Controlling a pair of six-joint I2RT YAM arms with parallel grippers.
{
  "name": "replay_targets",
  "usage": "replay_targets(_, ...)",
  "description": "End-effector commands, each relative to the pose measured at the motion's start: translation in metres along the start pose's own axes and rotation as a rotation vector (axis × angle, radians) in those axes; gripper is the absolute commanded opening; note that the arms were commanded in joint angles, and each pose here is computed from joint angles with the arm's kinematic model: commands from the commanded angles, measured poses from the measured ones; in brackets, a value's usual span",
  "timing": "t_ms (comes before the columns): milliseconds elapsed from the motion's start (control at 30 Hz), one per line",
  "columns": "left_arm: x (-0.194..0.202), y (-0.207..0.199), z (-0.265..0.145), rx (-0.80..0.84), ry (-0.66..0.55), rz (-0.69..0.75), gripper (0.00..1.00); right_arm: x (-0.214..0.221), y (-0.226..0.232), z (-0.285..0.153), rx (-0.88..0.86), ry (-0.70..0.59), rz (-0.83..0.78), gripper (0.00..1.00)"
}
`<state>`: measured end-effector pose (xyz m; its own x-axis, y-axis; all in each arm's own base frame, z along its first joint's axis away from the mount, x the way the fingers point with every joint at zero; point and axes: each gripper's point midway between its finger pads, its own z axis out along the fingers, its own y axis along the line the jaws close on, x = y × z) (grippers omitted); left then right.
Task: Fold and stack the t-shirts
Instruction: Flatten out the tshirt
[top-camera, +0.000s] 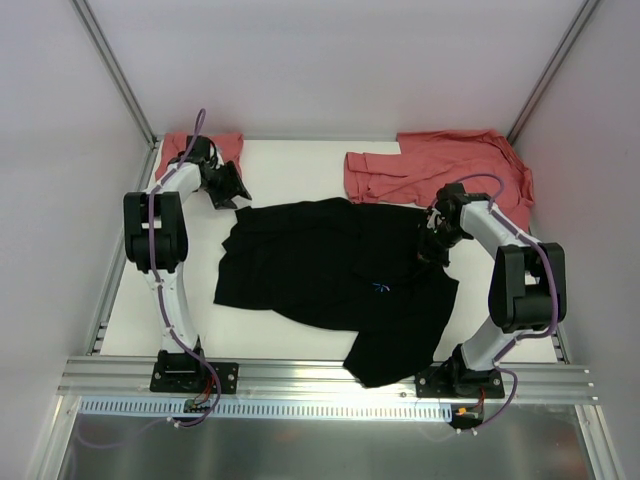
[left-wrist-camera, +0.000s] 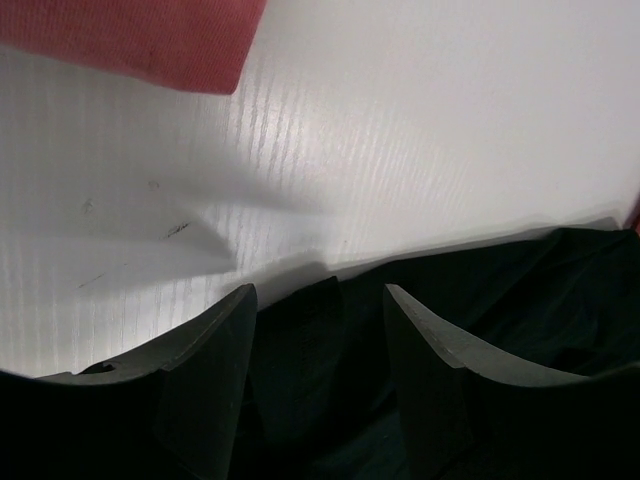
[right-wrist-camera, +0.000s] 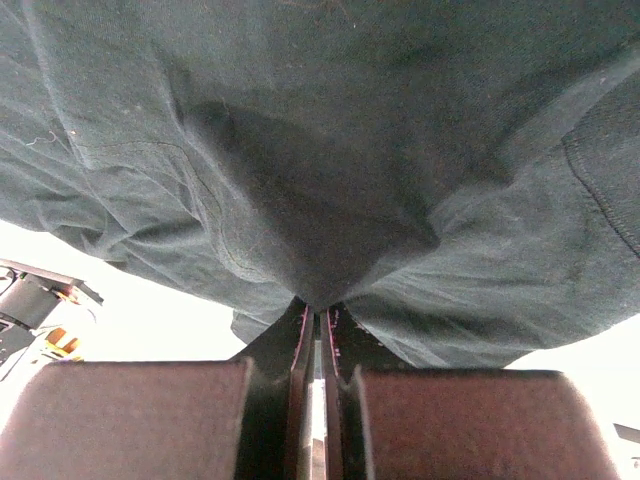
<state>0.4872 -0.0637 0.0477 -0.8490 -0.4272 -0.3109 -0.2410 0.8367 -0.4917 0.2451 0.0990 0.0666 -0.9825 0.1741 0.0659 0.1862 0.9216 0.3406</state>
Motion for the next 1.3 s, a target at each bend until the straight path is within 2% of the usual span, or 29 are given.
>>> replay_targets(0,0.013,-0.003,0.002,0.003,0.066,-0.017,0.54,-0.006,0.001,-0.007,0.001,-0.010,-0.003,0.00)
replay_targets(300,0.026,-0.001,-0.001,-0.049,0.120,0.014,0.51,-0.007,0.003,-0.005,-0.012,-0.011,-0.003,0.00)
replay_targets(533,0.044,-0.023,0.003,-0.060,0.147,0.107,0.51,-0.006,0.002,-0.004,-0.013,-0.015,-0.004,0.00)
replay_targets(600,0.046,-0.017,0.001,-0.103,0.145,0.127,0.43,-0.004,0.001,-0.004,-0.010,-0.011,-0.004,0.00)
replay_targets(633,0.045,-0.013,-0.001,-0.122,0.140,0.138,0.35,-0.004,0.001,-0.004,-0.010,-0.016,-0.006,0.00)
replay_targets(667,0.044,-0.011,-0.003,-0.140,0.134,0.144,0.26,-0.004,0.001,-0.004,-0.008,-0.016,-0.006,0.00)
replay_targets(700,0.042,-0.004,-0.006,-0.182,0.124,0.153,0.09,-0.004,0.000,-0.004,-0.009,-0.018,-0.006,0.00)
replay_targets(733,0.041,0.000,-0.007,-0.200,0.122,0.160,0.00,-0.002,0.000,-0.004,-0.008,-0.016,-0.007,0.00)
replay_targets(967,0.034,0.021,-0.019,-0.335,0.083,0.174,0.00,-0.002,0.000,-0.004,-0.011,-0.015,-0.009,0.00)
replay_targets(1100,0.012,0.032,-0.040,-0.410,-0.011,0.163,0.00,-0.001,0.000,-0.003,-0.017,-0.014,-0.007,0.00)
replay_targets(1267,-0.024,0.018,-0.064,-0.371,-0.131,0.124,0.00,-0.001,0.000,-0.003,-0.020,-0.009,-0.004,0.00)
